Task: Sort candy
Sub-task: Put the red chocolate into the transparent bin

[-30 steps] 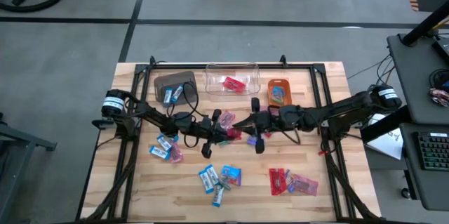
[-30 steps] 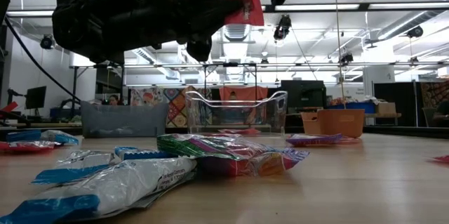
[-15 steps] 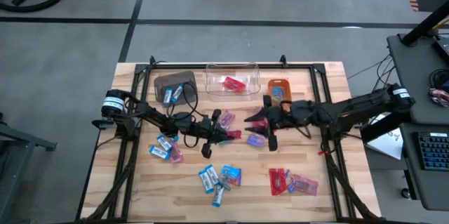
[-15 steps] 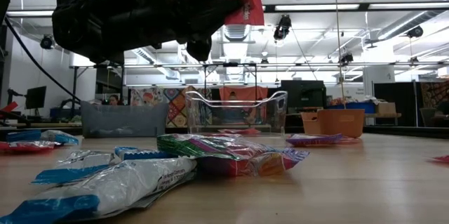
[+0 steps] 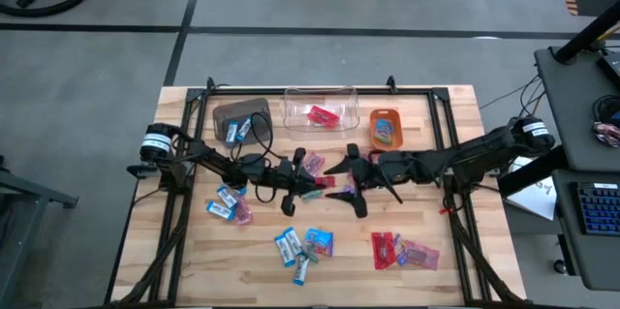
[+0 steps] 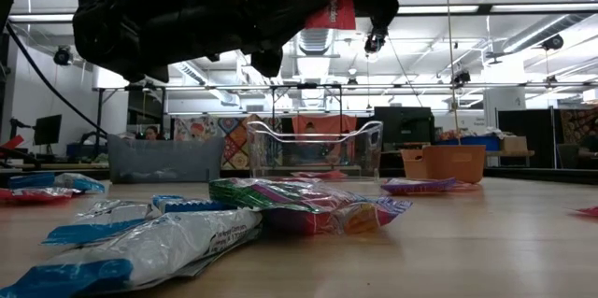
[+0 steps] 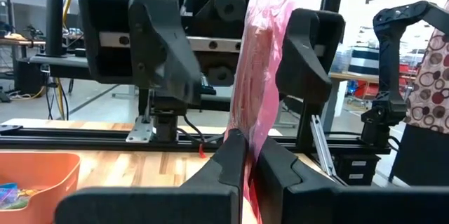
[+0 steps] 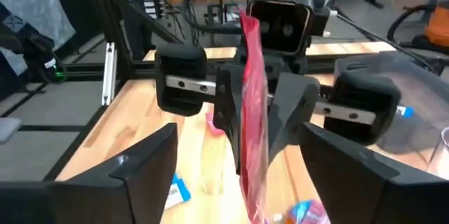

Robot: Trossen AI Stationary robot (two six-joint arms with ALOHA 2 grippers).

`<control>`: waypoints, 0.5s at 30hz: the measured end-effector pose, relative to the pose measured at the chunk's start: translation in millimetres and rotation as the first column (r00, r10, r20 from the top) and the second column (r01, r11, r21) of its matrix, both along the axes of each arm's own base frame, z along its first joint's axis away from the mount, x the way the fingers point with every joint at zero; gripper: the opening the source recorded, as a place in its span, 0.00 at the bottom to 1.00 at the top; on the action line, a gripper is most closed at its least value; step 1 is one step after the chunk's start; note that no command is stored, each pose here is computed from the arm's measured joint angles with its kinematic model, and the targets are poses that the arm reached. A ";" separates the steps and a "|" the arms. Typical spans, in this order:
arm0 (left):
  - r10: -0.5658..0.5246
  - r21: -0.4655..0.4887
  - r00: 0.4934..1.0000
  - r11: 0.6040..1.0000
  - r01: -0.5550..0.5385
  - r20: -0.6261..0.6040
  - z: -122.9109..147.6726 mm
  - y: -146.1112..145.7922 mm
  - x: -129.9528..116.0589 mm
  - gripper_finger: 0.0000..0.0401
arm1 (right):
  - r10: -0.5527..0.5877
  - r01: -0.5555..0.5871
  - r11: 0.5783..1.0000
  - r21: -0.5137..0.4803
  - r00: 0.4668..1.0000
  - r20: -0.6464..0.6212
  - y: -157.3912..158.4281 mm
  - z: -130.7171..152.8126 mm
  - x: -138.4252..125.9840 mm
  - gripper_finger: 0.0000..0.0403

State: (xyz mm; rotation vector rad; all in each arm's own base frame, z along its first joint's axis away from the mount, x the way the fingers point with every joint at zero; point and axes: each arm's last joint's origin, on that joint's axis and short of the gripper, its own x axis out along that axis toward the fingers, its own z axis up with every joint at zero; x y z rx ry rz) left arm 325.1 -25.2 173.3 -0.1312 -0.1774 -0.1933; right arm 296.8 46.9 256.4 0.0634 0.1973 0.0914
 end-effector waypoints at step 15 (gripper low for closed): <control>0.000 -0.002 1.000 1.000 0.000 -0.003 -0.2 0.0 0.0 0.00 | 0.021 -0.021 1.000 0.004 0.999 0.027 -5.7 1.4 2.4 0.06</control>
